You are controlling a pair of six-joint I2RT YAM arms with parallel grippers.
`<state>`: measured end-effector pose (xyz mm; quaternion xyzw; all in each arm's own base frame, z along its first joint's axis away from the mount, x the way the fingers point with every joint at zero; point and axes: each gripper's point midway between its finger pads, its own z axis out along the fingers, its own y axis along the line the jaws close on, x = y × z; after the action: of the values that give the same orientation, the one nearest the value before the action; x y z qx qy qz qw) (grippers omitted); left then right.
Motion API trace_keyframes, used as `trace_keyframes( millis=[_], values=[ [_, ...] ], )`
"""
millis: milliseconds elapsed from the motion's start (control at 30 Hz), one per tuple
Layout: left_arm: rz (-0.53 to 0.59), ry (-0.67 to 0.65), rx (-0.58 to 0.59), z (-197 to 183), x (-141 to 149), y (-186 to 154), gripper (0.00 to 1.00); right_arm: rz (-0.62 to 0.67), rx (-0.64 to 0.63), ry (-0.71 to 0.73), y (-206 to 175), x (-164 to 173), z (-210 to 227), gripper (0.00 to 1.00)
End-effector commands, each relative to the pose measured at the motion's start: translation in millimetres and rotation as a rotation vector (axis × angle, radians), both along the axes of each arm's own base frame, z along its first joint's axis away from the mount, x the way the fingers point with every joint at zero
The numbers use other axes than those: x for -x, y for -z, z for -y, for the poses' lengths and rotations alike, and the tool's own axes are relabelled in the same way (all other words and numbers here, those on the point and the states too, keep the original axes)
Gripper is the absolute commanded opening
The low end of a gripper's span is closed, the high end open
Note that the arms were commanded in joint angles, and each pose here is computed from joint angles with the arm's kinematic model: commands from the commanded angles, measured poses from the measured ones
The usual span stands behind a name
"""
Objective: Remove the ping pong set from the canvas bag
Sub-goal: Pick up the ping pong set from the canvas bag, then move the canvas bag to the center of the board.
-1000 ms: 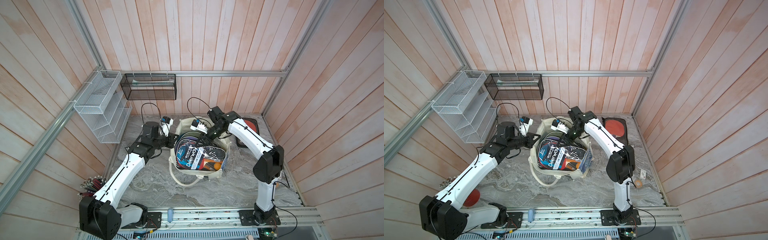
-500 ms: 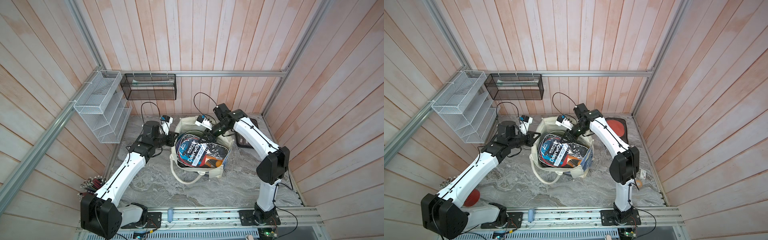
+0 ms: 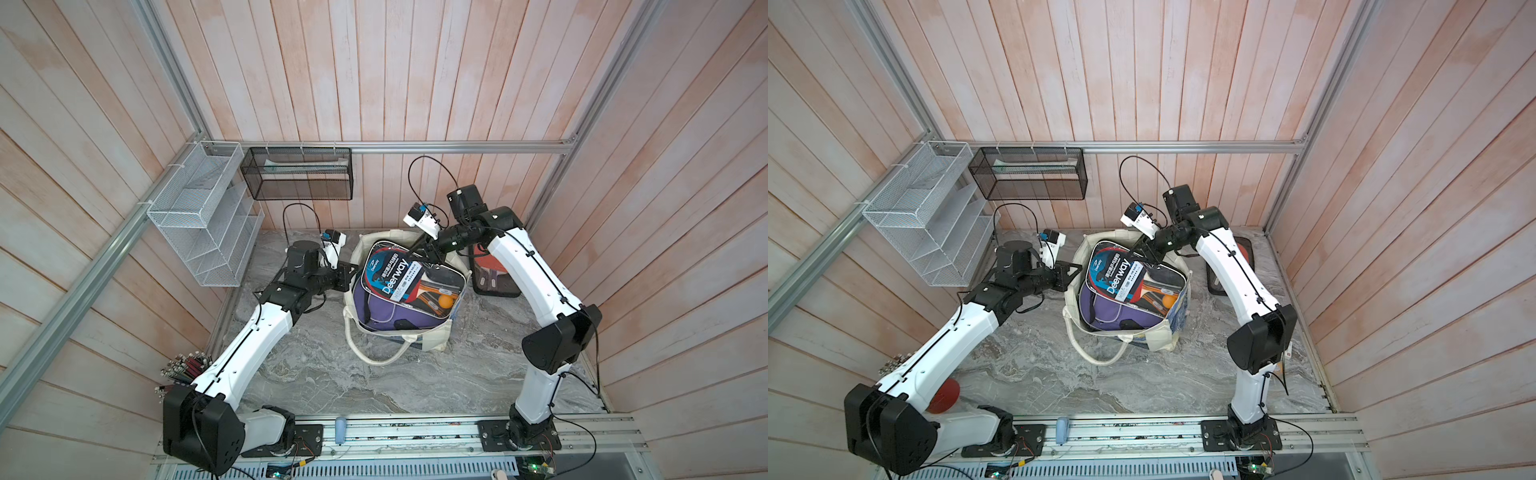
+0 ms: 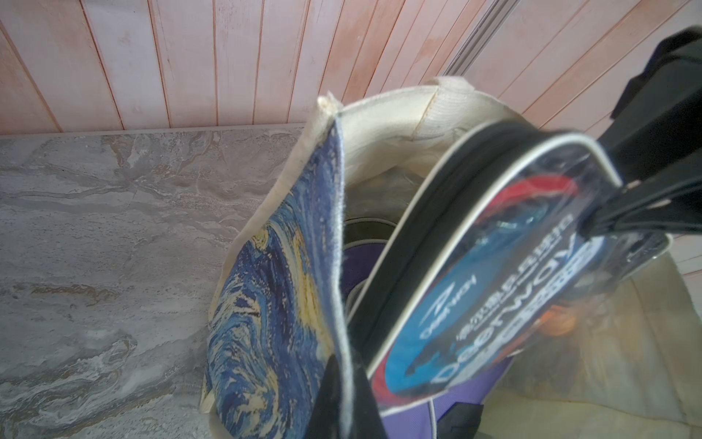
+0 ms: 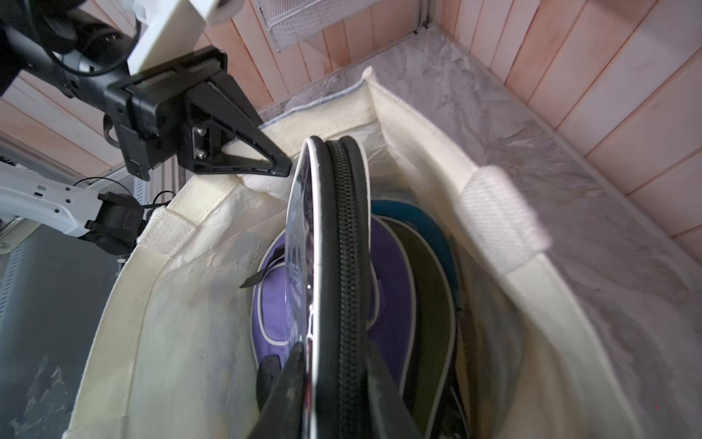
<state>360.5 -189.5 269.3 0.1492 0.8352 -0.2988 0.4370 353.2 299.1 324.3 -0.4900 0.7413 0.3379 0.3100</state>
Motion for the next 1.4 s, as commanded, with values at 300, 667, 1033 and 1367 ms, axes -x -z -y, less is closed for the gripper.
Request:
trace_keyframes(
  millis=[300,667,1033,1367],
  values=[
    [0.089,0.028,0.045,8,-8,-29,0.0,0.236,-0.1,0.029,-77,-7,9,0.0],
    [0.085,0.034,0.053,10,-9,-27,0.0,0.394,-0.261,0.112,-147,-7,33,0.0],
    [0.072,0.039,0.063,13,-12,-19,0.0,0.557,-0.474,0.252,-220,-3,87,0.0],
    [0.047,0.041,0.056,14,-16,-5,0.0,0.756,-0.49,0.494,-274,3,144,0.0]
  ],
)
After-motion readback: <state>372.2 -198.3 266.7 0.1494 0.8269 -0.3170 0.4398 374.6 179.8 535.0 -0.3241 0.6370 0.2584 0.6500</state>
